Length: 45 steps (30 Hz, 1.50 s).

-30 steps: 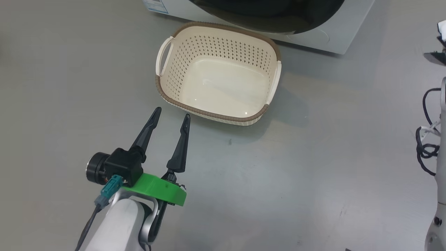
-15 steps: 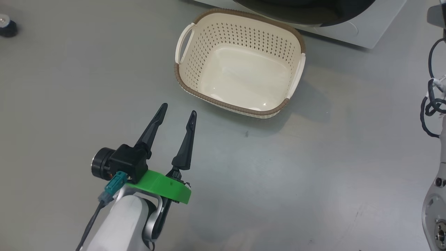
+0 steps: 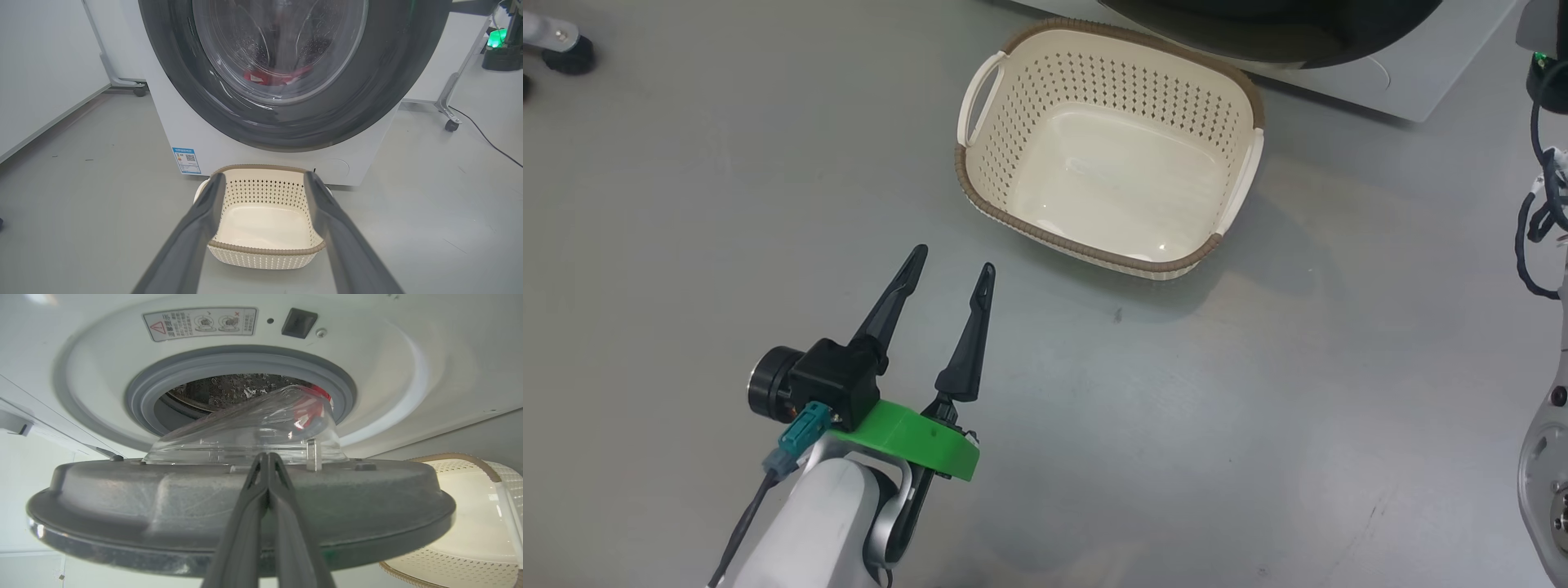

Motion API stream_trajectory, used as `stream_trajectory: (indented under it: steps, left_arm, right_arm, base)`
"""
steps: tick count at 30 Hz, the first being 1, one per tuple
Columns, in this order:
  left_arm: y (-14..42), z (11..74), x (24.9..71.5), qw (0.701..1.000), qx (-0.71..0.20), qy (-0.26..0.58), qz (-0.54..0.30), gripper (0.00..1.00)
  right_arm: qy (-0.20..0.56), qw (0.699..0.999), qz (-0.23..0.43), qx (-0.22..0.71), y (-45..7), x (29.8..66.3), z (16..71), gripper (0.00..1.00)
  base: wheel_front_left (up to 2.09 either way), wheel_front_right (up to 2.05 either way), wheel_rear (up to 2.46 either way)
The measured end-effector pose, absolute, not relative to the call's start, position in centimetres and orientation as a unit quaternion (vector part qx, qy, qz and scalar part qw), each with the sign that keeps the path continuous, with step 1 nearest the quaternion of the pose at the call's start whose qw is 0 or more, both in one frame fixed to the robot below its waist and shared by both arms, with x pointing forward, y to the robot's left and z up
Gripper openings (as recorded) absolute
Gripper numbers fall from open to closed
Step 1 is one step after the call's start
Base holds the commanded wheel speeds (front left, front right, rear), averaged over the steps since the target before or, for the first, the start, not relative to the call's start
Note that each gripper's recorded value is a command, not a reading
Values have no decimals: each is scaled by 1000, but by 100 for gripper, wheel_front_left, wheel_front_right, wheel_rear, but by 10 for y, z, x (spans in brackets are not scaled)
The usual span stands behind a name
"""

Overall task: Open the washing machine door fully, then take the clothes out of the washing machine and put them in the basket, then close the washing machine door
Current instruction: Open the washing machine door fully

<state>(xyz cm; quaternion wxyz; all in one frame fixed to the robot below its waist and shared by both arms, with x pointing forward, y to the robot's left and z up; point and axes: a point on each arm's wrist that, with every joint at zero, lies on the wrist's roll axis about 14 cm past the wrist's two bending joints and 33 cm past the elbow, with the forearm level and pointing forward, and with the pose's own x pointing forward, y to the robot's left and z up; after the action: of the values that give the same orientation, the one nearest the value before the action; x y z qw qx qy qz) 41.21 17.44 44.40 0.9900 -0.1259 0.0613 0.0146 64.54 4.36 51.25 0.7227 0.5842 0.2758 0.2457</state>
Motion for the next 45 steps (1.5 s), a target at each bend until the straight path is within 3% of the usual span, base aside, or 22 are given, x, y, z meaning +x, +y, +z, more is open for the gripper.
stream_trajectory:
  steps: [19, 45]
  left_arm:
    - [173, 456, 409, 991, -126, 46, 10, 100]
    - [180, 482, 394, 993, -117, 14, 19, 100]
  right_arm:
    - [373, 671, 284, 575, 68, 612, 505, 0]
    - [472, 610, 327, 546, 112, 535, 493, 0]
  base:
    - [0, 0, 0]
    - [0, 0, 0]
